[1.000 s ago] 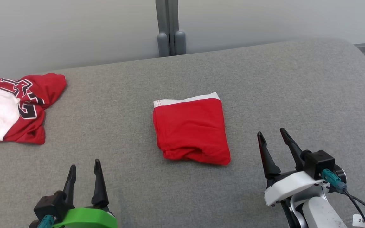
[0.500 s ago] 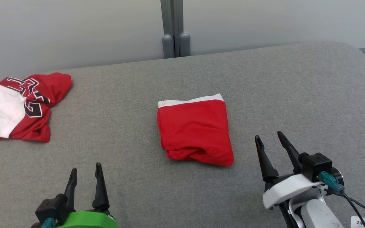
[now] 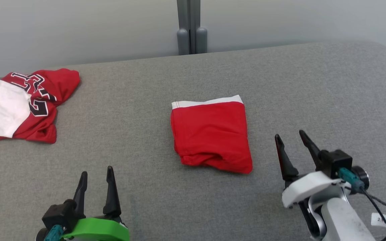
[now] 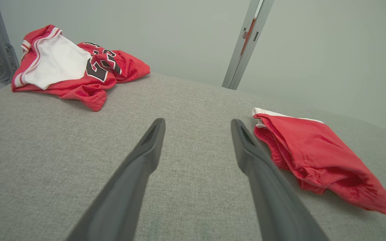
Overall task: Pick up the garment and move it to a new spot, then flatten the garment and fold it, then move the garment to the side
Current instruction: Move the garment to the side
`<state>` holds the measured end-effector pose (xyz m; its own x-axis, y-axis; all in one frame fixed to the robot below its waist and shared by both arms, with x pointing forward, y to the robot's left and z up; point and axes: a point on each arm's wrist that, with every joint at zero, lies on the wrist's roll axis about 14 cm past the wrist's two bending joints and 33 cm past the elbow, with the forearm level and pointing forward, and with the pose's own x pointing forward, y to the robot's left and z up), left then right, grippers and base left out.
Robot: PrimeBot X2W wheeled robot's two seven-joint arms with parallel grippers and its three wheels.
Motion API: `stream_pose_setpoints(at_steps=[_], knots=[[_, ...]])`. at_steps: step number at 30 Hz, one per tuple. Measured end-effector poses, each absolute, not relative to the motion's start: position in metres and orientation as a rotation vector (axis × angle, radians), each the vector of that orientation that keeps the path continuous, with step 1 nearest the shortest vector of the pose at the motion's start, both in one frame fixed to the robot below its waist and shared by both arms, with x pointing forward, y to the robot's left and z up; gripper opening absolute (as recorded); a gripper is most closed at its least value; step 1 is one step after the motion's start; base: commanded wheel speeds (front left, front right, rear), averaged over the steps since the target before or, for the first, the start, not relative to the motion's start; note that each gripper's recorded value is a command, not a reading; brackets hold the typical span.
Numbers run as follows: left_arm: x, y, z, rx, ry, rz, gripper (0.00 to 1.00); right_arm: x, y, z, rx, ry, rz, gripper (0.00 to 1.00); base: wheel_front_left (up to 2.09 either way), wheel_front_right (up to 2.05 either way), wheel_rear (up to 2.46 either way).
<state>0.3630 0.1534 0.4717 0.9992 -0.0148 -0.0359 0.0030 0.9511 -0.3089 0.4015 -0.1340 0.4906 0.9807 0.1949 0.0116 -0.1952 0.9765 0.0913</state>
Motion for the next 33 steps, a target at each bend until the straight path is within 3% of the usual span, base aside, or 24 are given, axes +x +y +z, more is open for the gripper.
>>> stream_pose_setpoints(at_steps=[7,12,19,25,26,27,28,29,33], knots=[[0.368,0.154,0.469,-0.336,0.046,0.005,1.00,0.452,-0.121,0.509,0.047,0.032,0.233,1.00,0.00,0.00,0.00],[0.369,0.162,0.467,-0.347,0.049,0.034,1.00,0.475,-0.105,0.477,0.056,0.245,0.276,1.00,0.00,0.00,0.00],[0.364,0.179,0.464,-0.340,0.053,0.089,1.00,0.472,-0.083,0.414,0.093,0.559,0.331,1.00,0.00,0.00,0.00],[0.358,0.191,0.461,-0.334,0.059,0.129,1.00,0.470,-0.070,0.390,0.105,0.670,0.364,1.00,0.00,0.00,0.00],[0.358,0.192,0.461,-0.333,0.060,0.133,1.00,0.471,-0.068,0.390,0.108,0.675,0.369,0.91,0.00,0.00,0.00],[0.358,0.192,0.460,-0.333,0.061,0.135,1.00,0.472,-0.066,0.389,0.109,0.678,0.373,0.42,0.00,0.00,0.00],[0.358,0.192,0.460,-0.332,0.062,0.135,1.00,0.473,-0.064,0.389,0.109,0.677,0.378,0.12,0.00,0.00,0.00],[0.358,0.191,0.460,-0.331,0.063,0.131,1.00,0.474,-0.064,0.390,0.114,0.673,0.380,0.00,0.00,0.00,0.00],[0.363,0.181,0.460,-0.314,0.065,0.092,1.00,0.480,-0.071,0.398,0.096,0.626,0.376,0.00,0.00,0.00,0.00]])
